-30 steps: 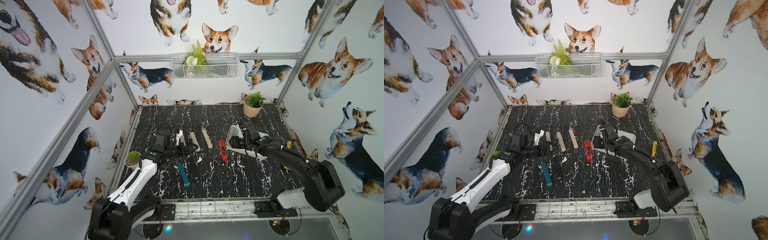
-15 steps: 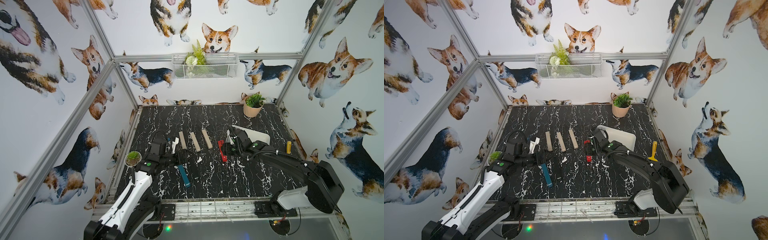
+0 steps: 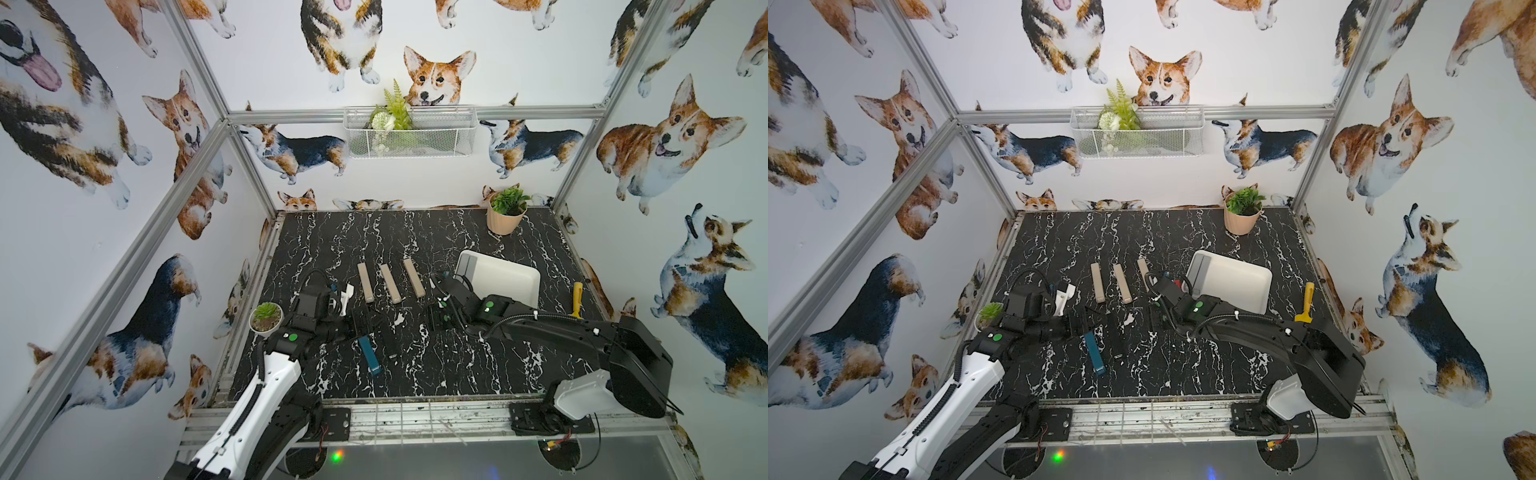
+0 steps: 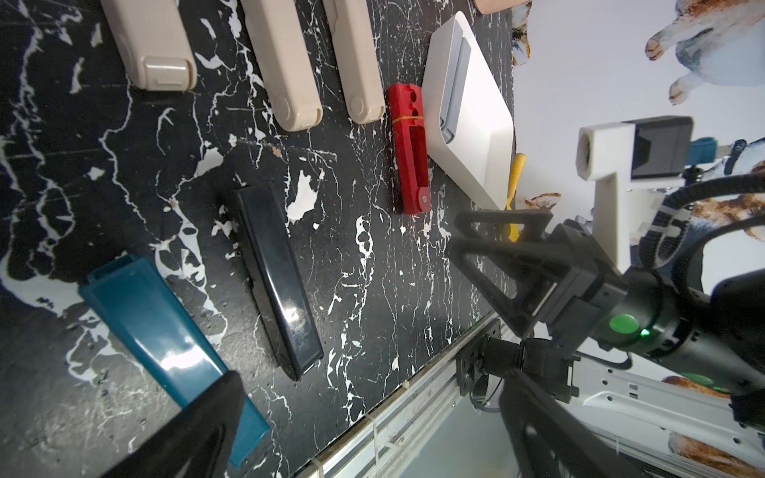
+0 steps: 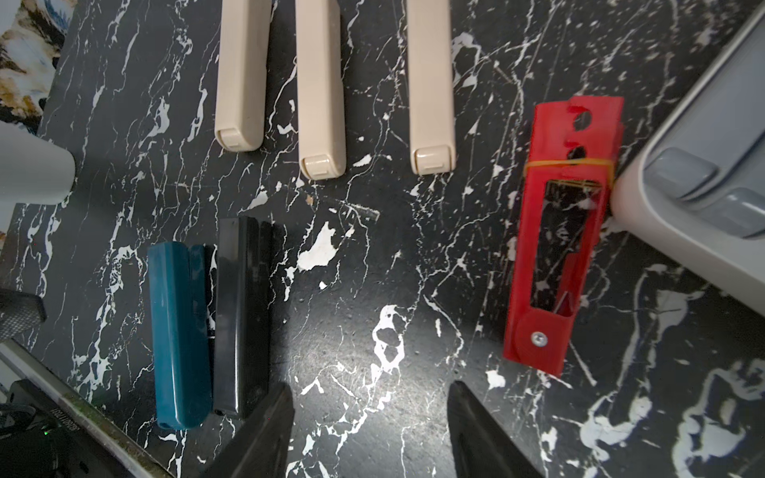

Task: Put the pruning pliers into the storage box
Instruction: Pick up the pruning pliers from the center of the board.

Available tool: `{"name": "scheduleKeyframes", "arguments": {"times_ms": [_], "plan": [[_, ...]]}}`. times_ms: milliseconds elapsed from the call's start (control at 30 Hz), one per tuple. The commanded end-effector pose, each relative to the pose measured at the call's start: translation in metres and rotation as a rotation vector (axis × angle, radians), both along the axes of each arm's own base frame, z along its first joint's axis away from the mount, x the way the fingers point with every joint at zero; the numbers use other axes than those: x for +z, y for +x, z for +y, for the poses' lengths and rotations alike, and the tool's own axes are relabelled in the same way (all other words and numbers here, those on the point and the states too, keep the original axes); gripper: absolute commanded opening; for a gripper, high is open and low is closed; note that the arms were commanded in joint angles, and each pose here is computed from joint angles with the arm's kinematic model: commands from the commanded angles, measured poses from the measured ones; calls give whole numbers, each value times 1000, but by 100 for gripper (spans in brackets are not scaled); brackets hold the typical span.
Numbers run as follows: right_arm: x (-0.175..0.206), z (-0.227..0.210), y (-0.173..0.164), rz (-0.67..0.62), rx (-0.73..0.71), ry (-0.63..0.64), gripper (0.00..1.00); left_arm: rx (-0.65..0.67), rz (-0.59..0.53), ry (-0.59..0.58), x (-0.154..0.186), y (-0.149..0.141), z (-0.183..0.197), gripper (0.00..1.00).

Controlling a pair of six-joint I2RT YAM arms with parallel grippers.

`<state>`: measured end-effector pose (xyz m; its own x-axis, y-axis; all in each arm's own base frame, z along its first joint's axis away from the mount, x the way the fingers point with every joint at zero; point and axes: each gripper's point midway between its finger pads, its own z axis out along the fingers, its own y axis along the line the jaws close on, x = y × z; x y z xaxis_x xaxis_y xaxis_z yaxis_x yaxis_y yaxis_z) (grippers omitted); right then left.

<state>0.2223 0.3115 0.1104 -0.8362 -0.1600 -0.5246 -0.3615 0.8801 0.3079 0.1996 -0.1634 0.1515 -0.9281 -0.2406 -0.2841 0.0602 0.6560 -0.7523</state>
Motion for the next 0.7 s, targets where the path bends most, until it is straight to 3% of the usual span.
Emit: {"name": "scheduleKeyframes", "arguments": {"times_ms": [0,667], "plan": [[8,21,-1,-21,7,44,68,23,28,3,-4,-1,2,100],[-30,86,-42,42,137,39,68,83,131,48,-15,-21,16,100]]}}
